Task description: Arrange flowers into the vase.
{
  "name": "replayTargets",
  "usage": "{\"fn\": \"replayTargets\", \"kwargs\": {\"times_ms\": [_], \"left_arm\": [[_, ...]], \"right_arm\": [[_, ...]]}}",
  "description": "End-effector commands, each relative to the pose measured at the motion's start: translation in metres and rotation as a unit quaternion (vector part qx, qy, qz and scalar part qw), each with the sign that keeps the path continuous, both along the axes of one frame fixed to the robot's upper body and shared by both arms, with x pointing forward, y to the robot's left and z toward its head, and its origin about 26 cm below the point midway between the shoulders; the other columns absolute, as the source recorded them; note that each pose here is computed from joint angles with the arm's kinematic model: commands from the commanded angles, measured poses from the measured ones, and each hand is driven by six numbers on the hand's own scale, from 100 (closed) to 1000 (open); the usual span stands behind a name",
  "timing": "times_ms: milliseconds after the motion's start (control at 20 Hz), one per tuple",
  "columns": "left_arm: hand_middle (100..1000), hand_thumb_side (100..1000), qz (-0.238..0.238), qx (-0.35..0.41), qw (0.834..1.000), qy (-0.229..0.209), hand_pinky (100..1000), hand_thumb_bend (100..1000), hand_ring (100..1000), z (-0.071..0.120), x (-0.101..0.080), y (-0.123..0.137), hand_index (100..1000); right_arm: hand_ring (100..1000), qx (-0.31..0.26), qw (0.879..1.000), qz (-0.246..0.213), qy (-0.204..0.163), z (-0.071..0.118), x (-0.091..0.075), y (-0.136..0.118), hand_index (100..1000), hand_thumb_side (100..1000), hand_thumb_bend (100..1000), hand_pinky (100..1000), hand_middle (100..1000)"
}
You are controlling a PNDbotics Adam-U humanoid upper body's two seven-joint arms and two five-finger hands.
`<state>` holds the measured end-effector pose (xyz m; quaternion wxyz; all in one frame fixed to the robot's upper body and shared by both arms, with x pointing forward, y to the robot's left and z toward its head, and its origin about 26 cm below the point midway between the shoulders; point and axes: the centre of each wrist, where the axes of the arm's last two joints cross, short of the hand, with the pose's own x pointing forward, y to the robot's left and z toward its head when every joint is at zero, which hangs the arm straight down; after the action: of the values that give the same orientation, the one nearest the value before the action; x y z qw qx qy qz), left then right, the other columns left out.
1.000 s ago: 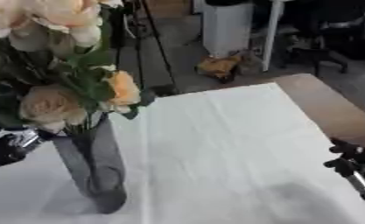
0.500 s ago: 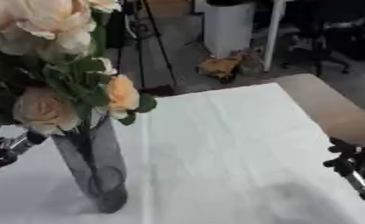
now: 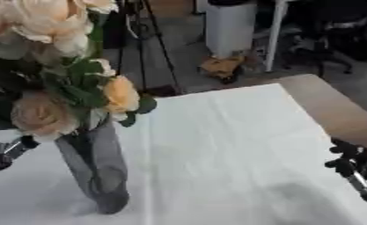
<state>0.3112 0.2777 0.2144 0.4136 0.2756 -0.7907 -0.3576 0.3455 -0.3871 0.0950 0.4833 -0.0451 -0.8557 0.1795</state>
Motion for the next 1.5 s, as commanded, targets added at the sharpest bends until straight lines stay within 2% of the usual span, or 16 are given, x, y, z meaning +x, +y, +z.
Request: {"fn": "replayTargets", "kwargs": {"times_ms": [50,550,650,700,850,1500], "left_arm": [[565,922,-0.006,-0.005,1.0,-0.014,599,681,686,0.008,-0.003,0.004,752],[561,912,0.004,-0.03,0.999,-0.013,590,676,682,0.0,-0.004,0.009,752],[560,908,0.008,-0.036,0.999,-0.013,588,661,681,-0.001,-0.004,0.01,752],[558,905,0.014,-0.042,0.999,-0.012,583,606,679,-0.003,-0.004,0.012,752],[557,906,0.036,-0.063,0.997,-0.016,578,584,677,-0.008,-0.004,0.016,752],[552,899,0.058,-0.104,0.993,-0.022,569,577,672,-0.02,-0.009,0.022,751]], "right_arm": [[970,-0.012,1.0,-0.005,-0.016,0.013,0.0,-0.006,700,536,472,661,383],[970,-0.012,1.0,-0.006,-0.016,0.013,-0.001,-0.006,700,536,473,661,383],[970,-0.012,1.0,-0.006,-0.016,0.013,-0.001,-0.006,700,537,473,661,383],[971,-0.012,1.0,-0.007,-0.016,0.013,-0.001,-0.006,700,536,473,661,383],[971,-0.012,1.0,-0.008,-0.016,0.013,-0.001,-0.007,700,536,473,661,383],[971,-0.011,1.0,-0.009,-0.015,0.012,-0.002,-0.007,701,535,473,662,383]]}}
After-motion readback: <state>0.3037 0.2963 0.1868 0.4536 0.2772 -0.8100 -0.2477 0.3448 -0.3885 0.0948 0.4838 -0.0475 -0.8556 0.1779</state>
